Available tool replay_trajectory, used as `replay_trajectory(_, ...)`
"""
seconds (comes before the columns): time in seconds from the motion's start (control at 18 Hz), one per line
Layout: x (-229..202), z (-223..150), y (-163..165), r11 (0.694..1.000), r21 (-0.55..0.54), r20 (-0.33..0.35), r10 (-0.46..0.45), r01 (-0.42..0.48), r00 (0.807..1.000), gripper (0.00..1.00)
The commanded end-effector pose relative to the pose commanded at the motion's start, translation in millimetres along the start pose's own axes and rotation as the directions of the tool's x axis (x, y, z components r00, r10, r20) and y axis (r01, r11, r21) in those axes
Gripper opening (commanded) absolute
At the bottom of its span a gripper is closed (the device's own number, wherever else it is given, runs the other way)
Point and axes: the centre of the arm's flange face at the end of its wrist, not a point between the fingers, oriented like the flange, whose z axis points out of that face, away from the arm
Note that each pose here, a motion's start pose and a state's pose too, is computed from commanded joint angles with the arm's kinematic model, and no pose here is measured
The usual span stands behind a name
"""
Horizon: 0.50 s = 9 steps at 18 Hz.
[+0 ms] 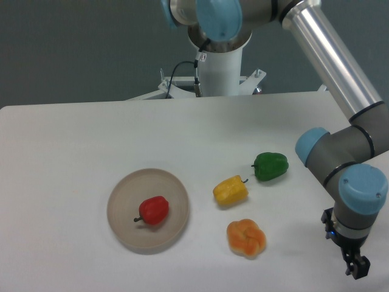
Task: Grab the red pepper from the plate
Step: 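Move the open gripper across the table toward the red pepper on the plate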
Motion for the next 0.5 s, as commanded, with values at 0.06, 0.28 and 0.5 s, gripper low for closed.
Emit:
replay_trajectory(0.06, 6.4, -8.0, -8.0, 1.0, 0.002, -0.003, 0.004, -0.004, 1.0, 1.0)
replay_trajectory(0.28, 43.1, -36.7, -53.0, 0.998, 0.028, -0.046, -0.06, 0.062, 0.997, 1.0)
replay_trajectory(0.5, 89.2, -61.0, -110.1, 0.986, 0.053, -0.101, -0.154, 0.16, 0.983, 1.0)
